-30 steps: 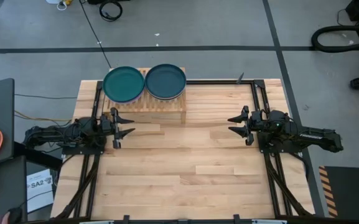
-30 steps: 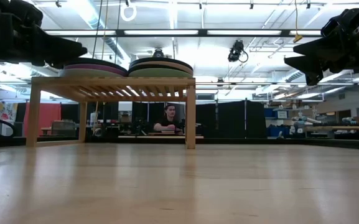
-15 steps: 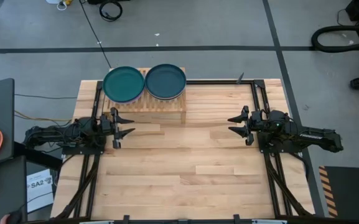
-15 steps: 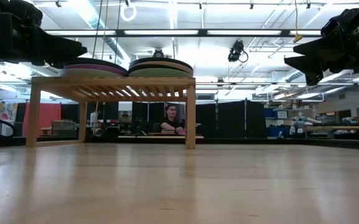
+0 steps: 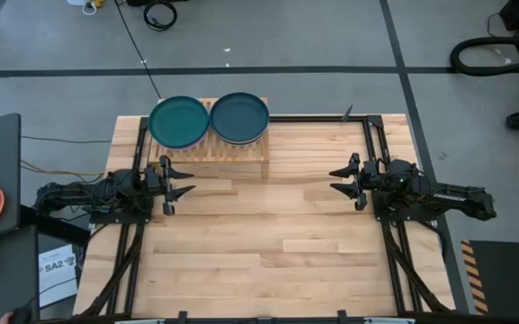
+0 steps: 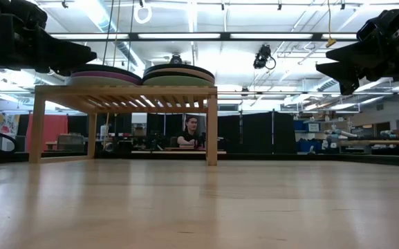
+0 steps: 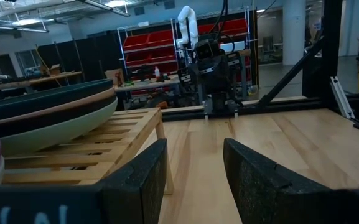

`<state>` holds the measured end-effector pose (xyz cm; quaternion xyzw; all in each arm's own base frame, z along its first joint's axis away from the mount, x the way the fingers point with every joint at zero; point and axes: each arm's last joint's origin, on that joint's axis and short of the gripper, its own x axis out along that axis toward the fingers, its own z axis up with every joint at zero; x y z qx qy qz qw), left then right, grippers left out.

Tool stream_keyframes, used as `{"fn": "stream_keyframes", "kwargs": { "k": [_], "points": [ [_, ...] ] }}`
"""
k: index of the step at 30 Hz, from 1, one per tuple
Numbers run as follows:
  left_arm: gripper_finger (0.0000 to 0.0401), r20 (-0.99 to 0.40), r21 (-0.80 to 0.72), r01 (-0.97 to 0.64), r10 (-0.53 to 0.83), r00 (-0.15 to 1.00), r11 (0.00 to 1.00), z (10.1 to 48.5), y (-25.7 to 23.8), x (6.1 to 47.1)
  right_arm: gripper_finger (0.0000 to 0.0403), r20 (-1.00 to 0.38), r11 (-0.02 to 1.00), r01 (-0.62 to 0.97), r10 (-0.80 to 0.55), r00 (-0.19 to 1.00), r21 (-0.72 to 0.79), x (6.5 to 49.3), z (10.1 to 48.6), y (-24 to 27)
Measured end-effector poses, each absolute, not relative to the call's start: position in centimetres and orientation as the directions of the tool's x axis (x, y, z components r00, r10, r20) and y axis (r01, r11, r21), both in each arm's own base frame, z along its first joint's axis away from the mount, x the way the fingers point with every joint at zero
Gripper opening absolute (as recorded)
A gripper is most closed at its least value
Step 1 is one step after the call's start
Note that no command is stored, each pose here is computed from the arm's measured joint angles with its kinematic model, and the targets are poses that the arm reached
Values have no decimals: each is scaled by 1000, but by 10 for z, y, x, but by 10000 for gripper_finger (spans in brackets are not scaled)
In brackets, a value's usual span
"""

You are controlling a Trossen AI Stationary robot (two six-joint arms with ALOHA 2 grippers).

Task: Place and stack plates onto a shelf
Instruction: Return to Home Position

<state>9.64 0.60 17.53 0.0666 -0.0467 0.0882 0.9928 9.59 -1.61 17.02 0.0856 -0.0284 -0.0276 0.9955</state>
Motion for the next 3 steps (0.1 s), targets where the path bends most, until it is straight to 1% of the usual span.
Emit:
{"fn": "stream_keyframes", "kwargs": {
  "k": [3],
  "points": [
    [165, 104, 124, -181, 169, 980, 976, 175, 6, 96, 199, 52, 984, 50, -60, 997, 172, 96, 170, -16]
  ]
}}
